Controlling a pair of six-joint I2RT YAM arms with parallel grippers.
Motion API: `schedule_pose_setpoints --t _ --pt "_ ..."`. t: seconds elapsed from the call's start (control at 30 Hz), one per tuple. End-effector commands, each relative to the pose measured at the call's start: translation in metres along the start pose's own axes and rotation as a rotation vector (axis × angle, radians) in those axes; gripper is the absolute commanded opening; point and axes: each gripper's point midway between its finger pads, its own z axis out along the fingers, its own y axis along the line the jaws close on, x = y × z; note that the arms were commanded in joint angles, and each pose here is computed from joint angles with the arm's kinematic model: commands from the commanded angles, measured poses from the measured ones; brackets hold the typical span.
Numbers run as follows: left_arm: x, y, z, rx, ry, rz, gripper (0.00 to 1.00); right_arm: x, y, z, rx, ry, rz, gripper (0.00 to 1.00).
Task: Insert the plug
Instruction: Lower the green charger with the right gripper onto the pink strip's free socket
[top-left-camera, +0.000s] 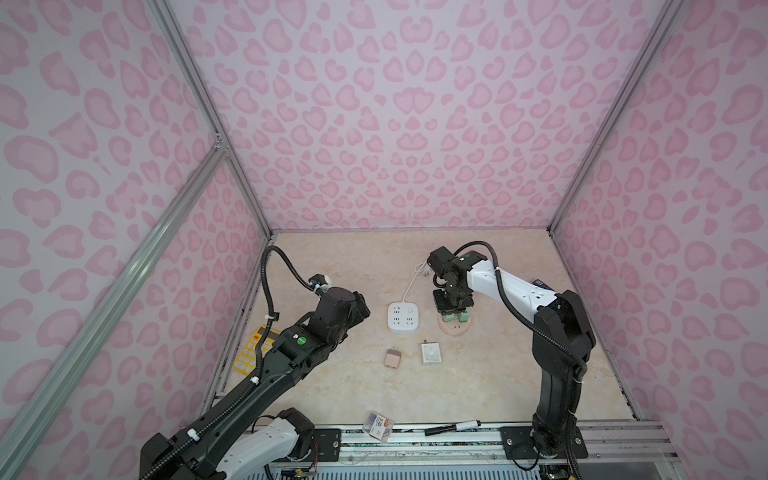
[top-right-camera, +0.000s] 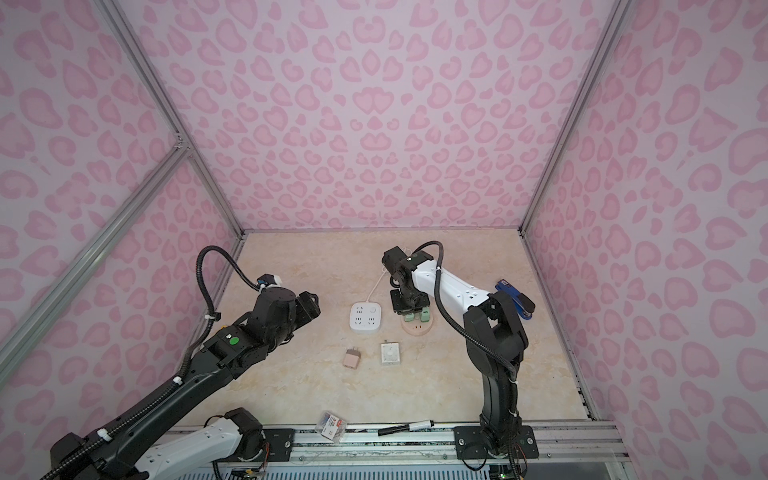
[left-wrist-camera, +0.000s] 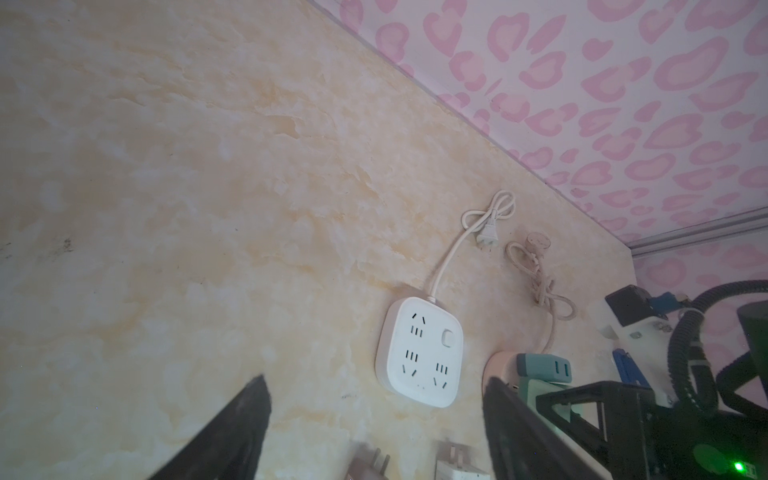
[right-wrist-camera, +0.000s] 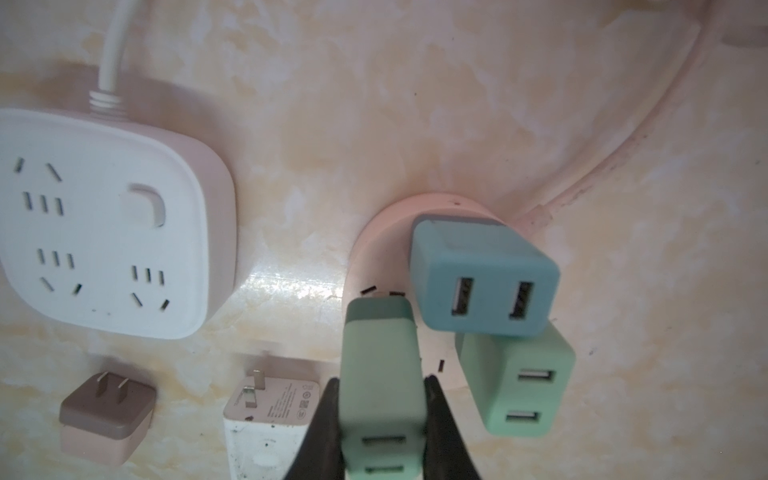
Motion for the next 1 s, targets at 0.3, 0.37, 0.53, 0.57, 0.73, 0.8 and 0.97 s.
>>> schedule_pose_setpoints --t 0.3,0.37,0.53,0.57,0.73,0.8,0.97 --pt "-0.002 -0.003 0.005 0.01 -0.012 -0.003 0.83 0.008 -0.009 -0.002 0.032 -0.002 0.016 0.0" --pt "-0.001 -0.003 0.005 0.011 -0.011 -0.001 0.83 0.008 -0.01 0.0 0.038 0.001 0.011 0.0" --pt "-0.003 -0.002 0.004 0.002 -0.018 0.001 0.83 0.008 -0.014 0.006 0.06 0.0 0.016 0.0" --pt "-0.003 -0.002 0.004 0.003 -0.019 0.001 0.83 0.006 -0.013 0.007 0.058 -0.003 0.018 0.0" --pt "-0.003 -0.002 0.004 0.002 -0.02 0.003 0.83 0.005 -0.012 0.011 0.057 0.0 0.017 0.0" --pt "-0.003 -0.002 0.004 0.002 -0.019 0.003 0.83 0.004 -0.011 0.012 0.056 0.0 0.017 0.0" --pt "-0.002 -0.002 0.005 0.001 -0.016 0.005 0.83 0.005 -0.015 0.017 0.078 0.018 0.014 0.0"
